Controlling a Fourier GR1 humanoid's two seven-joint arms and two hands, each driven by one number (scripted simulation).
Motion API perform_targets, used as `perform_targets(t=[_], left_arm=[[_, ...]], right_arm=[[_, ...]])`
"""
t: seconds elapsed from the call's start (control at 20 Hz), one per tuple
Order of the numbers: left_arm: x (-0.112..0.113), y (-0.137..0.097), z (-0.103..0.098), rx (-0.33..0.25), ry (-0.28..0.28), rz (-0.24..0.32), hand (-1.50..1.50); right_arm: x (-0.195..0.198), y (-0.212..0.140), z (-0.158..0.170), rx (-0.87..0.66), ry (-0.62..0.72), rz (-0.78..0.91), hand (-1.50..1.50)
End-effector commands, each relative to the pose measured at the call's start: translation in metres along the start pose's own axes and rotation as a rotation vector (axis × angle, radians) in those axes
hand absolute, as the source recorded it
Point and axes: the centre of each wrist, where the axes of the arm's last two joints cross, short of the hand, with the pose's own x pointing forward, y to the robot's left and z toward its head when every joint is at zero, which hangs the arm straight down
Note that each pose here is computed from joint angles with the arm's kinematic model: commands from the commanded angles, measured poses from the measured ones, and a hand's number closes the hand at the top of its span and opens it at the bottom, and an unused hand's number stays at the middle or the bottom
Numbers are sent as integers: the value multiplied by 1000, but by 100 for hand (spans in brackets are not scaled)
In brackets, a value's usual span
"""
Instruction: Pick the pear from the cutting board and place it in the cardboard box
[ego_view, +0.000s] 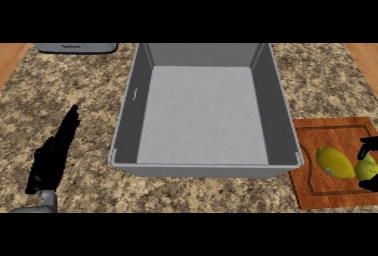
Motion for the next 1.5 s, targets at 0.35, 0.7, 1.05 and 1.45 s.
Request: perform_targets(t=[0.35,0.7,1.05,1.45], left_arm=[[15,-26,-8,-120,-68,14,0],[19,-35,-9,-109,-82,3,0],[21,-31,-15,-95,-66,-5,0],[13,-16,-17,-51,-39,-8,0]], right_arm=[[151,-46,38,-288,-708,412,150],[165,-71,27,-453,-977,558,150],[189,-126,29,-459,-1254,401,150],[218,-152,43,-271,-1647,102,150]])
